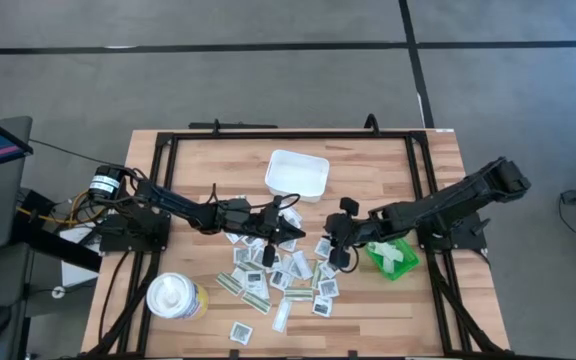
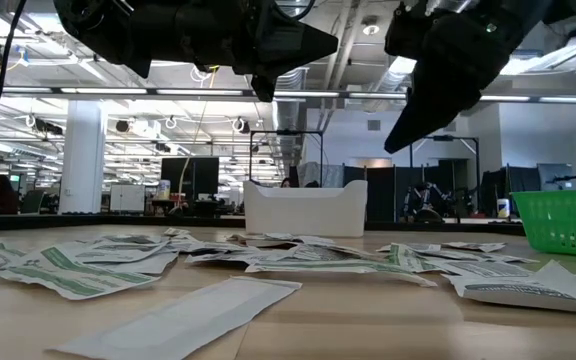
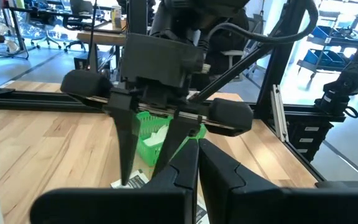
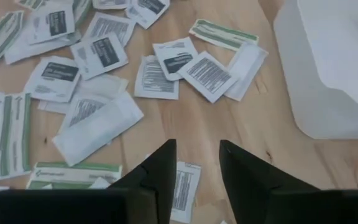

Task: Pick & Place First Aid Supplies
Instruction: Put the bandage pack into the green bin

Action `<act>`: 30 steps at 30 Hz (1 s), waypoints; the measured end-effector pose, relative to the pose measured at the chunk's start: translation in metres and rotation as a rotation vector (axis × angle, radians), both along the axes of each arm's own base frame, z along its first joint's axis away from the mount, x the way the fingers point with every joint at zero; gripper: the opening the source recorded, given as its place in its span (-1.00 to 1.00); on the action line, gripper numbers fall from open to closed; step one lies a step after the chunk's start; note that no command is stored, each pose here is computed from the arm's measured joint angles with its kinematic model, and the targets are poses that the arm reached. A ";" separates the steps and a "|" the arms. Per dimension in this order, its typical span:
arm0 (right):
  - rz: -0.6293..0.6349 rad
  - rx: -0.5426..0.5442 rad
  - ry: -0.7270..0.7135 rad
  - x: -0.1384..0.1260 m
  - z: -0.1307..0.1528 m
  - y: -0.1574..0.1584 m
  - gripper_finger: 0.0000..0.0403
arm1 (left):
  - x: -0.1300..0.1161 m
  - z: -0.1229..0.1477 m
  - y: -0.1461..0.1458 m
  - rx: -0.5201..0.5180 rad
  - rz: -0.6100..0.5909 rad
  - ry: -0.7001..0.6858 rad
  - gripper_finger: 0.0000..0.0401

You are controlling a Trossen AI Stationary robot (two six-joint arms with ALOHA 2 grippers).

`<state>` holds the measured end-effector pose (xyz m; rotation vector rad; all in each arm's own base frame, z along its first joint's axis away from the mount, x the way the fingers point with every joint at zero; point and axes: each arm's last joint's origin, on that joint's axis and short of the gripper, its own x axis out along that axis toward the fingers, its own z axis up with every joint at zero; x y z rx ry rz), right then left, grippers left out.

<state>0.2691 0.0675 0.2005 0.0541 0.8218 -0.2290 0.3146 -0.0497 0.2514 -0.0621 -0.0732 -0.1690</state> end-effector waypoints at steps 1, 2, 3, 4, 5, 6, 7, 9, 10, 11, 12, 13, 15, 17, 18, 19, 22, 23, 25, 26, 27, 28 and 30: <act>0.007 -0.004 0.002 0.000 0.000 0.000 -0.40 | 0.000 0.000 0.000 0.000 0.000 0.000 -0.94; 0.021 -0.009 0.003 0.000 0.000 0.000 -0.39 | 0.000 0.000 0.000 0.000 0.000 0.000 -0.94; 0.039 -0.001 0.005 0.000 0.000 0.001 -0.38 | 0.000 0.000 0.000 0.000 0.000 0.000 -0.94; 0.062 0.013 0.006 0.001 0.000 0.002 -0.38 | 0.000 0.000 0.000 0.000 0.000 0.000 -0.94; 0.084 0.033 0.004 0.001 0.001 0.003 -0.37 | 0.000 0.000 0.000 0.000 0.000 0.000 -0.94; 0.107 0.055 0.000 0.002 0.001 0.005 -0.37 | 0.000 0.000 0.000 0.000 0.000 0.000 -0.94; 0.122 0.075 -0.008 0.002 0.002 0.006 -0.37 | 0.000 0.000 0.000 0.000 0.000 0.000 -0.94; 0.147 0.085 -0.015 0.008 -0.003 0.008 -0.37 | 0.000 0.000 0.000 0.000 0.000 0.000 -0.94; 0.164 0.074 -0.009 0.008 -0.005 0.008 -0.37 | 0.000 0.000 0.000 0.000 0.000 0.000 -0.94; 0.182 0.059 -0.004 0.010 -0.008 0.009 -0.37 | 0.000 0.000 0.000 0.000 0.000 0.000 -0.94; 0.198 0.053 -0.015 0.014 -0.011 0.010 -0.38 | 0.000 0.000 0.000 0.000 0.000 0.000 -0.94; 0.209 0.042 -0.027 0.018 -0.013 0.010 -0.38 | 0.000 0.000 0.000 0.000 0.000 0.000 -0.94; 0.228 0.015 -0.006 0.022 -0.022 0.008 -0.39 | 0.000 0.000 0.000 0.000 0.000 0.000 -0.94; 0.252 0.013 -0.002 0.027 -0.029 0.006 -0.39 | 0.000 0.000 0.000 0.000 0.000 0.000 -0.94; 0.259 0.024 0.002 0.030 -0.032 0.005 -0.39 | 0.000 0.000 0.000 0.000 0.000 0.000 -0.94; 0.268 0.041 0.010 0.031 -0.035 0.004 -0.39 | 0.000 0.000 0.000 0.000 0.000 0.000 -0.94; 0.285 0.089 0.026 0.035 -0.042 -0.001 -0.39 | 0.000 0.000 0.000 0.000 0.000 0.000 -0.94; 0.283 0.102 0.032 0.036 -0.043 -0.003 -0.39 | 0.000 0.000 0.000 0.000 0.000 0.000 -0.94; 0.264 0.133 0.039 0.036 -0.045 -0.006 -0.39 | 0.000 0.000 0.000 0.000 0.000 0.001 -0.94; 0.260 0.152 0.040 0.037 -0.045 -0.006 -0.39 | 0.000 0.000 0.000 0.000 0.000 0.001 -0.94; 0.258 0.173 0.035 0.036 -0.043 -0.006 -0.39 | 0.000 0.000 0.000 0.000 0.000 0.000 -0.94; 0.261 0.194 0.038 0.036 -0.042 -0.006 -0.39 | 0.000 0.000 0.000 0.000 0.000 0.001 -0.94; 0.274 0.243 0.054 0.033 -0.041 -0.003 -0.39 | 0.000 0.000 0.000 0.000 0.000 0.001 -0.94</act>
